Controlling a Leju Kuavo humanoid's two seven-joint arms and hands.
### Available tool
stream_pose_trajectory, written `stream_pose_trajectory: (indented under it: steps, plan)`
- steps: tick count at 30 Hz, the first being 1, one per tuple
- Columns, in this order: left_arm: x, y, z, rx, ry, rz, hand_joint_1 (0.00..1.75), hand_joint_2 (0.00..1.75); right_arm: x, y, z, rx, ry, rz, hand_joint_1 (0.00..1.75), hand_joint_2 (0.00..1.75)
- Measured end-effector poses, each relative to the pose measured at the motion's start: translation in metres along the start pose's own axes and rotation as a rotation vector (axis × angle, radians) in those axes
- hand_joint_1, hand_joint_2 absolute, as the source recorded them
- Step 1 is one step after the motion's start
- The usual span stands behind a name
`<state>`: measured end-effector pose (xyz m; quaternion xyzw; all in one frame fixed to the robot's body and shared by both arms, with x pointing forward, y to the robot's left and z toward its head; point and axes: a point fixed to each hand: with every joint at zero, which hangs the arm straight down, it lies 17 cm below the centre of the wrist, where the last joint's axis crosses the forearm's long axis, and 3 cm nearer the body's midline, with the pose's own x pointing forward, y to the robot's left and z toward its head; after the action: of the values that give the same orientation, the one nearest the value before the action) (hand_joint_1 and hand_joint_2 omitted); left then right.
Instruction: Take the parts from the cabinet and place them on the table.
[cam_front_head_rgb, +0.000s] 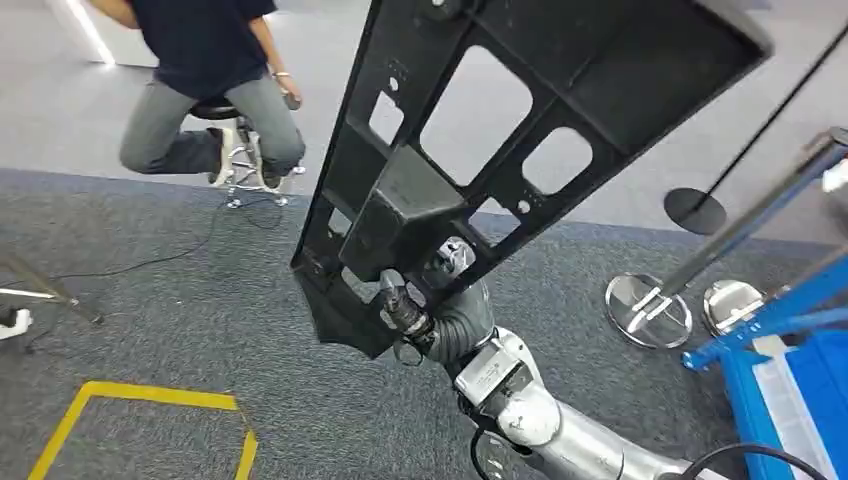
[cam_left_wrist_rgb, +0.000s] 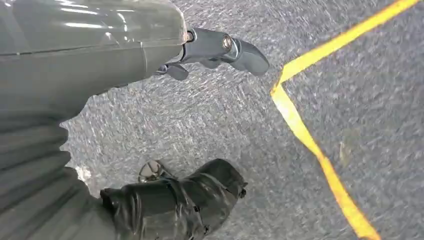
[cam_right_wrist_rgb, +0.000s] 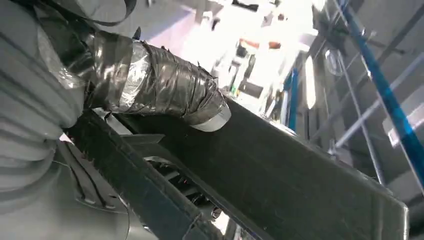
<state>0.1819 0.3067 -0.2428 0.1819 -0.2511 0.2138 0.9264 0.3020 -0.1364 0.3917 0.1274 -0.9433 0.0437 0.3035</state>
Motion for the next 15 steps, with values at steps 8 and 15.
stream_pose_trajectory:
  steps: [8,15]
  plan:
    - [-0.009,0.002,0.001,0.002,0.026,-0.006,0.00,1.75,-0.001,0.000,0.001,0.003,-0.002,-0.011,1.75,1.75]
    - [-0.006,0.002,0.000,0.003,0.020,-0.007,0.00,1.75,-0.002,0.001,0.002,0.008,-0.002,-0.006,1.75,1.75]
